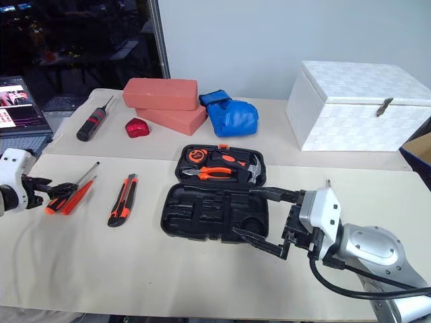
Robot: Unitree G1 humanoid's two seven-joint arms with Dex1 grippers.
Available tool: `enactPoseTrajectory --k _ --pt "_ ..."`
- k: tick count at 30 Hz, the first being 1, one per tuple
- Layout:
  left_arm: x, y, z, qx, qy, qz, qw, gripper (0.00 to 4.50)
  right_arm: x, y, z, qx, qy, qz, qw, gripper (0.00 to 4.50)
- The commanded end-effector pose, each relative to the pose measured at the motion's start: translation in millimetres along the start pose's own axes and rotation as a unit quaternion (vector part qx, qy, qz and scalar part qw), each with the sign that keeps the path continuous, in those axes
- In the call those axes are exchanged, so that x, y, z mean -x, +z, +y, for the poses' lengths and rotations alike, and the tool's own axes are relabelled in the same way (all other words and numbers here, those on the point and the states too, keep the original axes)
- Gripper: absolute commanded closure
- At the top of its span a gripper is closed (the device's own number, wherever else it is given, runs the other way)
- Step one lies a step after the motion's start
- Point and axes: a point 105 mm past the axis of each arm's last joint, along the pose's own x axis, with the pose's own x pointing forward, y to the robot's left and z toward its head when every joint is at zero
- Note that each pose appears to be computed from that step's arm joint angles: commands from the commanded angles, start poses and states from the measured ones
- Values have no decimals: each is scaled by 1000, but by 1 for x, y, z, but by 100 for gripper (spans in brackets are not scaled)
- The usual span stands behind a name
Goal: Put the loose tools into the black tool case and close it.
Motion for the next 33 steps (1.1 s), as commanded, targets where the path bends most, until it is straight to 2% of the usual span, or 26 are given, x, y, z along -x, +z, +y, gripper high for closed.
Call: enactPoseTrajectory --k 1,2,6,9,11,13,20,21,23,26,30,31,32,33 --pt "4 -4 10 -23 6 18 1000 81 -1 9 3 24 2 -14 1000 0" --pt "3 -8 9 -21 0 24 999 107 0 9 3 25 1 -13 1000 0" --pt "2 -8 7 -12 -15 10 1000 268 1 8 3 24 -2 -11 1000 0" --pt "8 4 4 -4 -37 -38 999 367 1 7 3 22 -3 -11 1000 0" --pt "18 17 -6 -2 -84 -82 993 414 2 4 4 20 -3 -10 1000 0" --pt "26 23 -13 -14 -111 -94 989 446 2 3 4 19 -5 -10 1000 0" --pt "38 58 -45 -71 -182 -133 972 446 3 2 2 16 -20 -15 1000 0" --pt "34 65 -50 -71 -184 -135 971 446 4 2 2 17 -21 -14 1000 0" --pt "22 69 -42 -74 -140 -126 979 446 5 3 4 18 -26 -14 999 0" --pt "20 63 -27 -74 -99 -118 985 376 6 4 7 18 -28 -14 999 0" --pt "20 40 -3 -57 -52 -85 993 217 6 3 8 18 -31 -13 999 0" --pt "20 34 -1 -47 -55 -75 995 176 6 3 8 18 -31 -12 999 0" --pt "19 27 -2 -41 -65 -60 995 157 6 2 8 18 -32 -13 999 0" --pt "18 21 -4 -37 -74 -48 995 113 5 2 8 18 -32 -13 999 0"
